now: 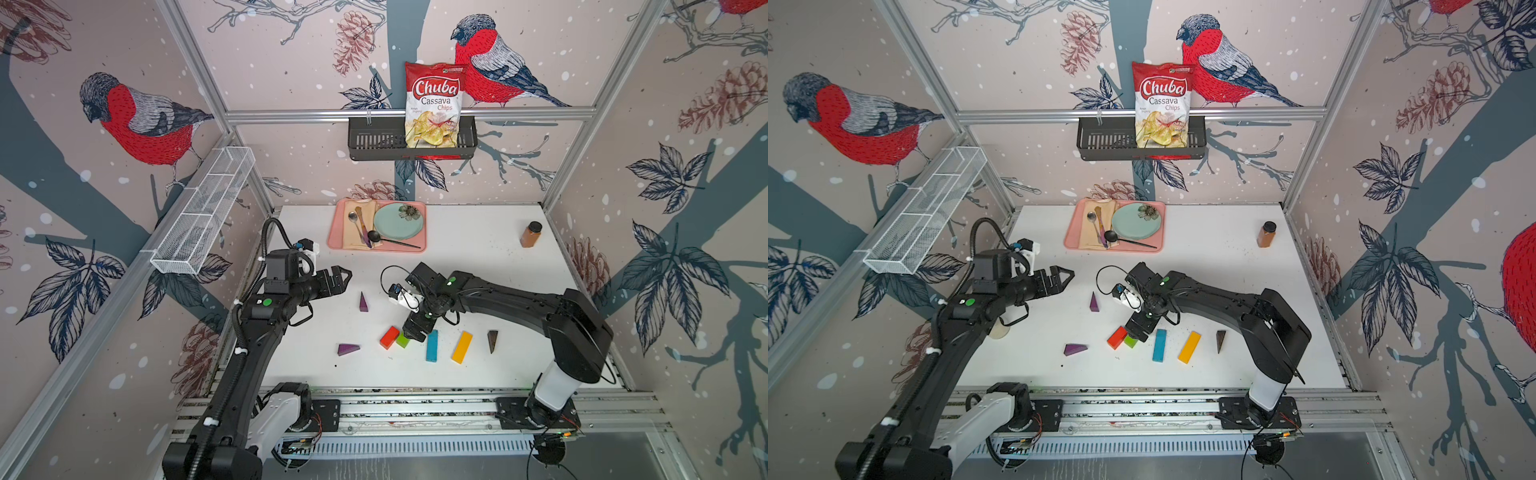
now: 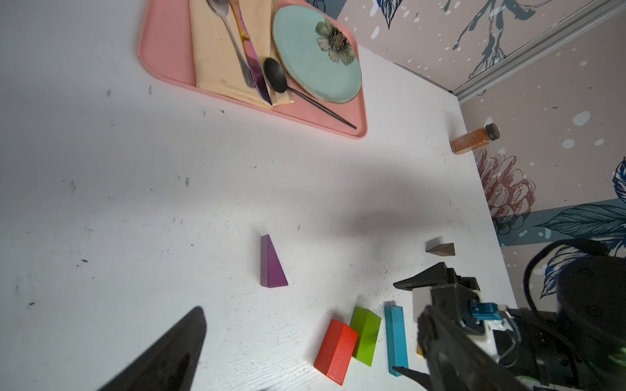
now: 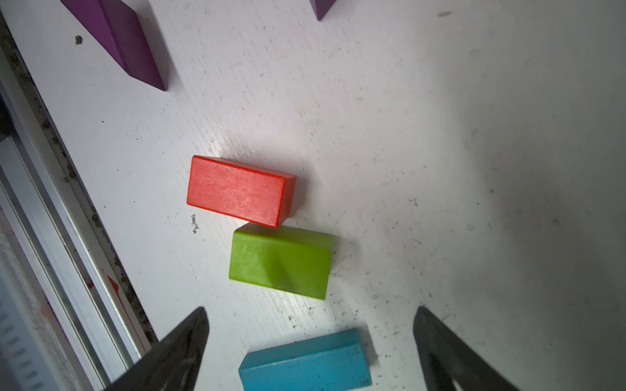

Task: Assemble a small pinwheel with building blocks
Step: Adjust the building block at the center of the board.

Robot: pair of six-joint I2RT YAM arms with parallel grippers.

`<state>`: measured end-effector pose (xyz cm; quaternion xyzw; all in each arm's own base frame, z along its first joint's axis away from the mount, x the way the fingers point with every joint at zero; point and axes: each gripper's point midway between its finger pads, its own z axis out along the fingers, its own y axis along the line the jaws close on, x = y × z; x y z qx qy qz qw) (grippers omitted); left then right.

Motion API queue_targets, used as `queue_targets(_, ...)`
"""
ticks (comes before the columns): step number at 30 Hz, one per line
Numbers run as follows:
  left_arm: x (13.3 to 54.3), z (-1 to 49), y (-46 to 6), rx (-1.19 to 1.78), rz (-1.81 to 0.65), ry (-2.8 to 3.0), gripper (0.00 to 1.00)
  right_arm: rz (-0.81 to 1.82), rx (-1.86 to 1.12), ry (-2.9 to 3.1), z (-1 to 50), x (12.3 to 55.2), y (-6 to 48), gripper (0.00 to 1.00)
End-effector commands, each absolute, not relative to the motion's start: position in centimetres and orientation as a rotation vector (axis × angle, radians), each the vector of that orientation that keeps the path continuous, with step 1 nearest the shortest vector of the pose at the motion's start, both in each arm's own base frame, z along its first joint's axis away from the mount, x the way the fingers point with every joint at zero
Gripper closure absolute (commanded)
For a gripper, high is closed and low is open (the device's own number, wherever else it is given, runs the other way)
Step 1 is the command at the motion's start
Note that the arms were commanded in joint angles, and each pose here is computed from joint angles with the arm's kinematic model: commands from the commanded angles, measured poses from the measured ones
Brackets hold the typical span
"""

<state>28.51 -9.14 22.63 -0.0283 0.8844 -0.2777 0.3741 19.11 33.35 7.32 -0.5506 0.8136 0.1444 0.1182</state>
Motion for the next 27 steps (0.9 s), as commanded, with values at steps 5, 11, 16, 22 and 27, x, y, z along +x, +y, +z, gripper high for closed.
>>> queue_targets(5, 29.2, 26.3, -4.6, -0.205, -0.425, 2.045, 0.03, 0.275, -1.624, 2.457, 5.1, 17.9, 33.2, 0.11)
queue_targets(11, 30.5, 27.6, -3.1, -0.251, -0.332, 2.003, 0.03, 0.244, -1.559, 2.481, 4.3, 18.5, 33.8, 0.18)
queue_targets(16, 31.4, 27.0, -2.8, -0.304, -0.331, 2.023, 0.03, 0.257, -1.568, 2.483, 4.1, 18.6, 34.4, 0.19)
queue_targets(22, 31.2, 26.3, -2.9, -0.322, -0.351, 2.031, 0.03, 0.291, -1.595, 2.481, 4.4, 18.2, 34.5, 0.19)
queue_targets(27, 30.4, 25.7, -2.7, -0.346, -0.351, 2.024, 0.03, 0.299, -1.644, 2.445, 4.5, 17.7, 34.1, 0.21)
